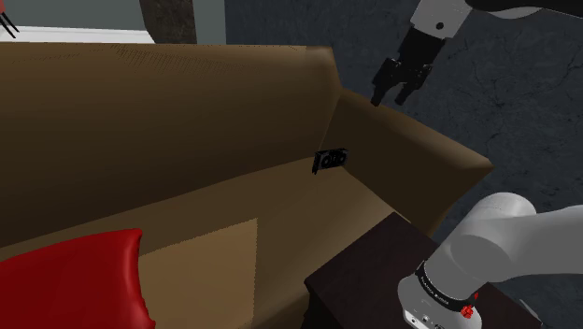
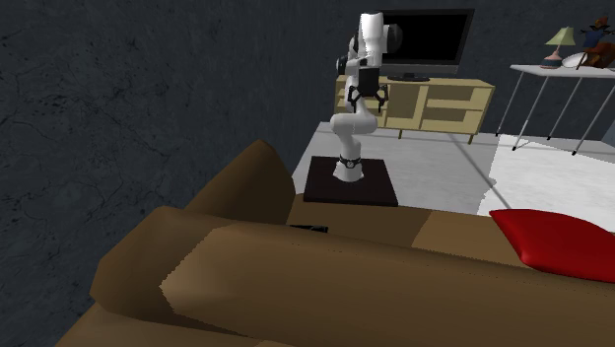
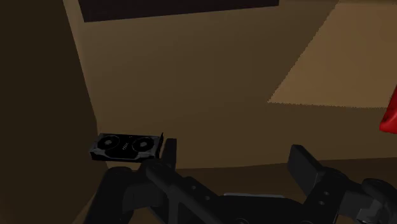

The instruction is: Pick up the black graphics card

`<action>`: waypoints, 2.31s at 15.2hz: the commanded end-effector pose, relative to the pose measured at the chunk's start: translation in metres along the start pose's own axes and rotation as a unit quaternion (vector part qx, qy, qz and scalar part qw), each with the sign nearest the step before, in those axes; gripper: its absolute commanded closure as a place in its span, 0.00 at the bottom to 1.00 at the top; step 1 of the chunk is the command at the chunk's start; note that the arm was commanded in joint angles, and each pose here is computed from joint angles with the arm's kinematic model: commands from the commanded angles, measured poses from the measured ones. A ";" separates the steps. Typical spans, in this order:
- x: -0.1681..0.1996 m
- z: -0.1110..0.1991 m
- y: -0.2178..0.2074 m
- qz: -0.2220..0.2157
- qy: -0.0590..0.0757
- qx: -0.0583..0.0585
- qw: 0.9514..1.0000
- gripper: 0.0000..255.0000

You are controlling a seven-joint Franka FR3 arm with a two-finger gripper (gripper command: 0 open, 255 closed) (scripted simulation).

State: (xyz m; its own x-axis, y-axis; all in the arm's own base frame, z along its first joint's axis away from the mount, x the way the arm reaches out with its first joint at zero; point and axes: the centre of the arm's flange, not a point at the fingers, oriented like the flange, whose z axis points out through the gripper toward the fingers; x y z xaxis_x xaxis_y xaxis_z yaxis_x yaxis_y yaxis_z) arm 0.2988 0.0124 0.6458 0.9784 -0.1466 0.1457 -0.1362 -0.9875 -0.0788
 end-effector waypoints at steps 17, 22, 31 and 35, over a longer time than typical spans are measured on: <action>0.170 0.143 0.035 0.277 -0.064 -0.015 0.959 0.00; 0.212 0.192 0.065 0.360 -0.083 -0.019 0.929 0.00; 0.268 0.283 0.136 0.501 -0.116 -0.027 0.857 0.00; 0.282 0.324 0.172 0.560 -0.130 -0.030 0.818 0.00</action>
State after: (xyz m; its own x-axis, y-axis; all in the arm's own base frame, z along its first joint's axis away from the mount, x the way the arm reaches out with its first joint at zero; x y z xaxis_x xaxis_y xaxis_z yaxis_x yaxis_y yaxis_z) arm 0.6001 -0.1733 0.3644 0.2708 -0.9432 -0.1926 -0.9599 -0.2796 0.0197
